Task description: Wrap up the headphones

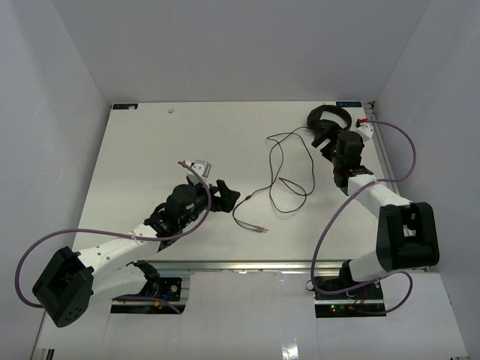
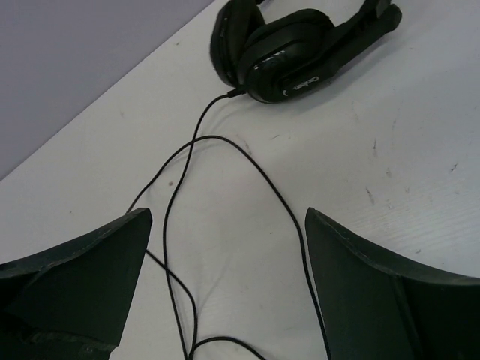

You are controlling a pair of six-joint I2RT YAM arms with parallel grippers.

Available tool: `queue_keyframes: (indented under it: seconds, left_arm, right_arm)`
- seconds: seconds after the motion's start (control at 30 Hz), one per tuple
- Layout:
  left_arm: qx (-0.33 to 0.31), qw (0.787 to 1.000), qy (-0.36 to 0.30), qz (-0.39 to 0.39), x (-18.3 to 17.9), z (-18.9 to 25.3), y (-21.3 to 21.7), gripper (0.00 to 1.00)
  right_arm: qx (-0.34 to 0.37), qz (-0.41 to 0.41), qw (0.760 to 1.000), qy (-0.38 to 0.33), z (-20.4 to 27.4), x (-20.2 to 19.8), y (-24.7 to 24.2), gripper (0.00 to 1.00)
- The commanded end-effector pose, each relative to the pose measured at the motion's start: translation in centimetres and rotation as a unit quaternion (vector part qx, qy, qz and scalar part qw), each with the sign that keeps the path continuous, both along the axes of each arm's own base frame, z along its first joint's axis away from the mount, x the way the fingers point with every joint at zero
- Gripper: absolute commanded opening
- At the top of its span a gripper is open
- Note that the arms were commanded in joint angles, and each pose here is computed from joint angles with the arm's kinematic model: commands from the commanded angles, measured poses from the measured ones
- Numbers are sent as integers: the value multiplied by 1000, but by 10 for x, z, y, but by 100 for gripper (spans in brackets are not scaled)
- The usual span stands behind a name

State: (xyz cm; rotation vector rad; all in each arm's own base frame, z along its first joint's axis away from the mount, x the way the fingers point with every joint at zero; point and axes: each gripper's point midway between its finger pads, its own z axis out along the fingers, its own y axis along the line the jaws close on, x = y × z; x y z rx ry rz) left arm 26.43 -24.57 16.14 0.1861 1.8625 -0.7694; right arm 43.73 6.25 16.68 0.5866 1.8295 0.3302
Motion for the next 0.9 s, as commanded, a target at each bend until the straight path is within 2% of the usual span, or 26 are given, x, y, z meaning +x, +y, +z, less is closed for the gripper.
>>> queue_keyframes:
  seconds: [0.0, 0.2, 0.37, 0.6, 0.87]
  left_arm:
    - [-8, 1000, -1, -11, -2, 4, -6, 98]
    - [-11, 1000, 9, -21, -4, 3, -10, 98]
    - [-17, 999, 9, -26, -6, 3, -11, 98]
    - [-28, 999, 19, -42, -10, 4, -18, 98]
    - [-25, 999, 19, -43, -10, 3, -18, 98]
  right_arm:
    - [78, -11, 996, -43, 5, 39, -16, 85]
    - [147, -37, 987, -46, -33, 71, -56, 83]
    - [170, -46, 982, -74, -38, 99, -82, 85]
    - [180, -66, 978, -88, -48, 125, -100, 88]
    - [249, -84, 960, -99, -83, 149, -107, 82]
